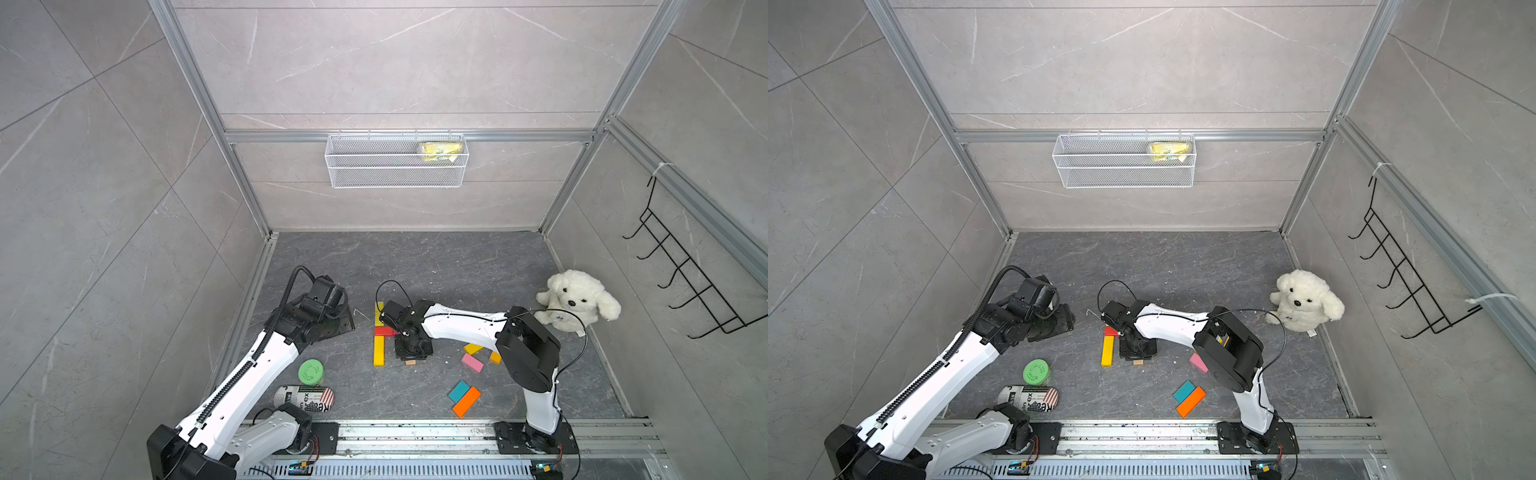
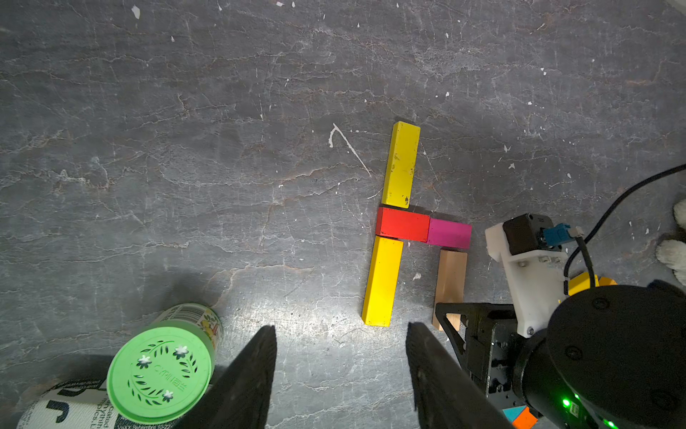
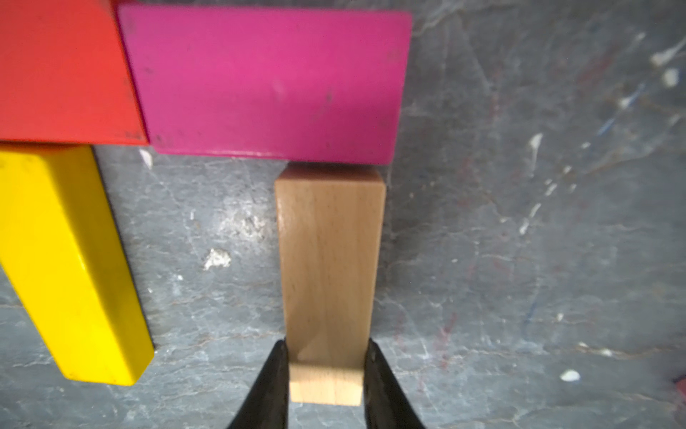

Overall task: Assemble the letter h with building blocks
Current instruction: Assemble the building block at the center of the board.

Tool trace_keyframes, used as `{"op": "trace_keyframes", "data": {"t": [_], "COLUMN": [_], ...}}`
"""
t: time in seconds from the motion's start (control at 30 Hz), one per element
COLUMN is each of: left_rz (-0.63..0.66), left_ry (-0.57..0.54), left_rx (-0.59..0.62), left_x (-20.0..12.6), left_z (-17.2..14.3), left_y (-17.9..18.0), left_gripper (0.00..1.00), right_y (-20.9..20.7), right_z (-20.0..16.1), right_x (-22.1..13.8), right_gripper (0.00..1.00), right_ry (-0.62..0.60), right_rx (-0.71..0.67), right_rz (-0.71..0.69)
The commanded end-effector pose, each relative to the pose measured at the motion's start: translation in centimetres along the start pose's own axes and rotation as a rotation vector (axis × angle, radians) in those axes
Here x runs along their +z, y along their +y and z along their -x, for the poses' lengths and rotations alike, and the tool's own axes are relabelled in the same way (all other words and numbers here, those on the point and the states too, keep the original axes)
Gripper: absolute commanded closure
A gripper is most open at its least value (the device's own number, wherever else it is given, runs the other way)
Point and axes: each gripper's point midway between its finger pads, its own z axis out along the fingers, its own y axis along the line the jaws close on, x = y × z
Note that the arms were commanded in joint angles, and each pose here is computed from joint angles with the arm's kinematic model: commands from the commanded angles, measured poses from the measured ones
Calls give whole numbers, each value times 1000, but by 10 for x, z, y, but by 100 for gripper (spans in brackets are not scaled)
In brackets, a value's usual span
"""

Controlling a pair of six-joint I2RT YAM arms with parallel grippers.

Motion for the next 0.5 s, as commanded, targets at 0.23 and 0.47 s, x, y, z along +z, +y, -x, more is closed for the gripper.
{"op": "trace_keyframes", "data": {"t": [0.23,0.47], "left_rz": [-19,-20], "left_ry": [-16,-15], "left_rx": [17,19], "left_x": [-3,-3], "left_z": [0,0], "left_y": [0,1], "left_gripper": [39,39], "right_y": [-4,2], "right_z": [3,8], "right_x": [1,-1], "right_gripper": [71,71], "right_ry": [-8,-7], "right_rx": [30,21], "right_rz": [-36,-31]}}
